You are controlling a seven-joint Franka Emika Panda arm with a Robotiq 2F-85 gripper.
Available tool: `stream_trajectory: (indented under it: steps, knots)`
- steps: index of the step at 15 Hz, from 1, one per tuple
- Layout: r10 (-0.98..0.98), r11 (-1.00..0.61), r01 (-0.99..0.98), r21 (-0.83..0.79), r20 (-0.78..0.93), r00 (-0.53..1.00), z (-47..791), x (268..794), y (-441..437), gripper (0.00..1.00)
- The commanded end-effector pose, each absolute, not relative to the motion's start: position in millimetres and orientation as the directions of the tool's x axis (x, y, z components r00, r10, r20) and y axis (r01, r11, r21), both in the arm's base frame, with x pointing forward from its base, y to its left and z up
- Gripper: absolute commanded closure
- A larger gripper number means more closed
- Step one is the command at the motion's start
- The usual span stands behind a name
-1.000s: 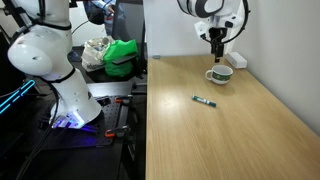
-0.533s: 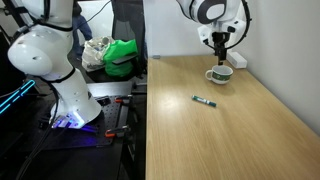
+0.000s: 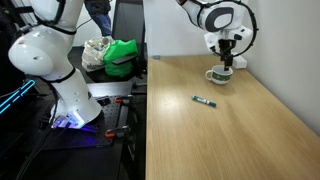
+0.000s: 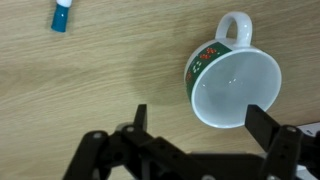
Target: Move the mug cup from the left to the right
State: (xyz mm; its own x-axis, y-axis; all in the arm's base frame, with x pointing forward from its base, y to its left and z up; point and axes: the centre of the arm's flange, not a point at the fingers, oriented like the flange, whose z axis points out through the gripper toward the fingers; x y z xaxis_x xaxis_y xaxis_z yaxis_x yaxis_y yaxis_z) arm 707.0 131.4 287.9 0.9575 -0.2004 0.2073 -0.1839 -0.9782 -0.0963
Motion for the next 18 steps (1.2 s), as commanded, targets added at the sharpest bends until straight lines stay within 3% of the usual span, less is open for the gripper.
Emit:
stream_trajectory:
  steps: [1, 16, 18]
  knots:
    - [-0.218, -0.975, -0.207, -0.077, 0.178, 0.960, 276.1, 736.9, 140.2, 0.00]
    - [-0.191, -0.982, -0.191, -0.007, 0.059, 0.980, 222.8, 772.5, 143.5, 0.00]
    - [-0.189, -0.982, -0.190, -0.001, 0.048, 0.981, 219.2, 775.8, 145.1, 0.06]
